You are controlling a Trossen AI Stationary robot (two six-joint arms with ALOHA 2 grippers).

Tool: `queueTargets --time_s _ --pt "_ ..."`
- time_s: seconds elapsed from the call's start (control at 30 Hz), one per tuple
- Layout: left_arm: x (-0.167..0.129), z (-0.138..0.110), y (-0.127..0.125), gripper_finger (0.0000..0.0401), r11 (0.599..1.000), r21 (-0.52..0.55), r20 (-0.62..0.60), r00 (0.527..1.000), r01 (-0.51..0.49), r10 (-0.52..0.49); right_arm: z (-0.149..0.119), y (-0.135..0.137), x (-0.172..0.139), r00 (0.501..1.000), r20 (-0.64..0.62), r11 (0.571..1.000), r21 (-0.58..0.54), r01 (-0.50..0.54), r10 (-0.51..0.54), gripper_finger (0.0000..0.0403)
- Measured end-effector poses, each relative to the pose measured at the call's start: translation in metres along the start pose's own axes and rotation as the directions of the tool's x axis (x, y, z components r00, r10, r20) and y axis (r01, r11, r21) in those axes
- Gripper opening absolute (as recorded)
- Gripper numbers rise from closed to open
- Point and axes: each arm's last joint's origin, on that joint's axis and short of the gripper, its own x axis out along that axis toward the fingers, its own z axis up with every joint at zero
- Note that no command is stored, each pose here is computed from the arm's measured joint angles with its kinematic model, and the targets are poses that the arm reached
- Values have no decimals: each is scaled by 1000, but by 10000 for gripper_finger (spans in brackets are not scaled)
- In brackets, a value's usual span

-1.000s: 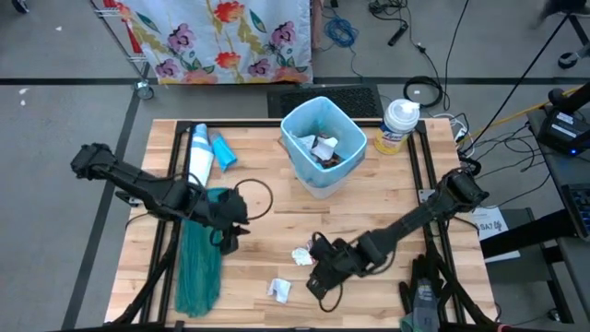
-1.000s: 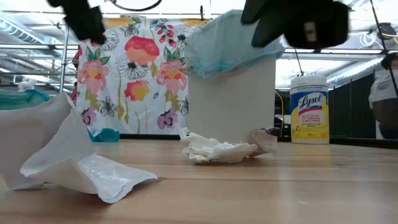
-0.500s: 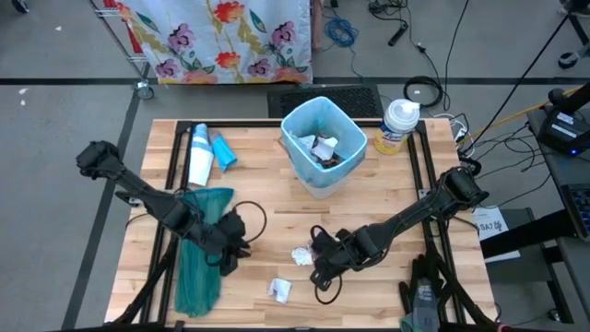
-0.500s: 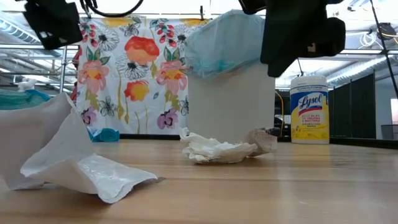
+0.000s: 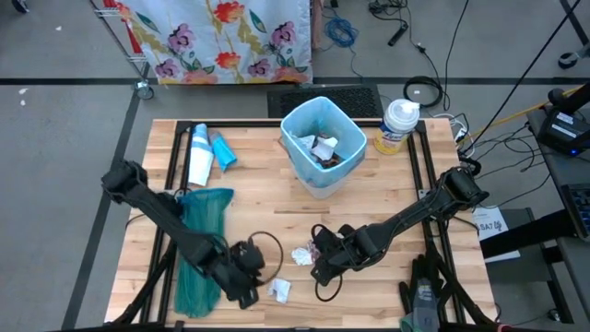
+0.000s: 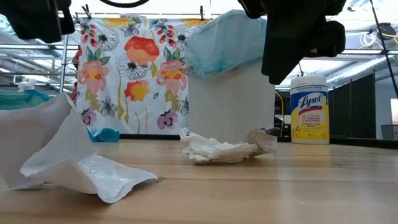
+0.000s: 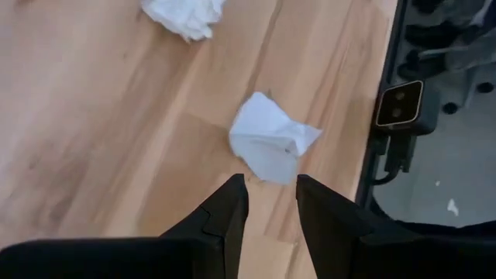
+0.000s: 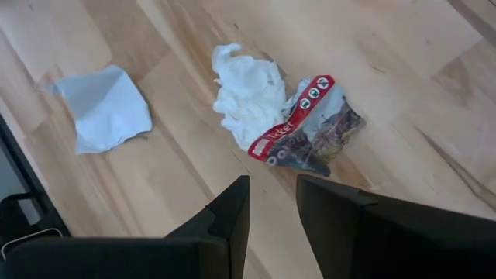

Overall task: Place trash/remove bag and relplace
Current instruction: Put the white paper in the trash bin

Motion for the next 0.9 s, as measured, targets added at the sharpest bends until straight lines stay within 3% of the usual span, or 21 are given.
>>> queueTargets --time_s 0.33,0.63,0.9 --pt "40 5 -31 95 996 -48 -111 992 -69 64 -18 7 -5 1000 -15 998 -61 -13 12 98" --pt "73 -3 -29 95 989 -76 -166 979 -129 115 -40 13 -11 999 -36 997 -73 -12 9 98" --pt "80 11 -20 95 988 -65 -151 980 -139 128 -58 14 -16 1000 -4 998 -58 26 -26 98"
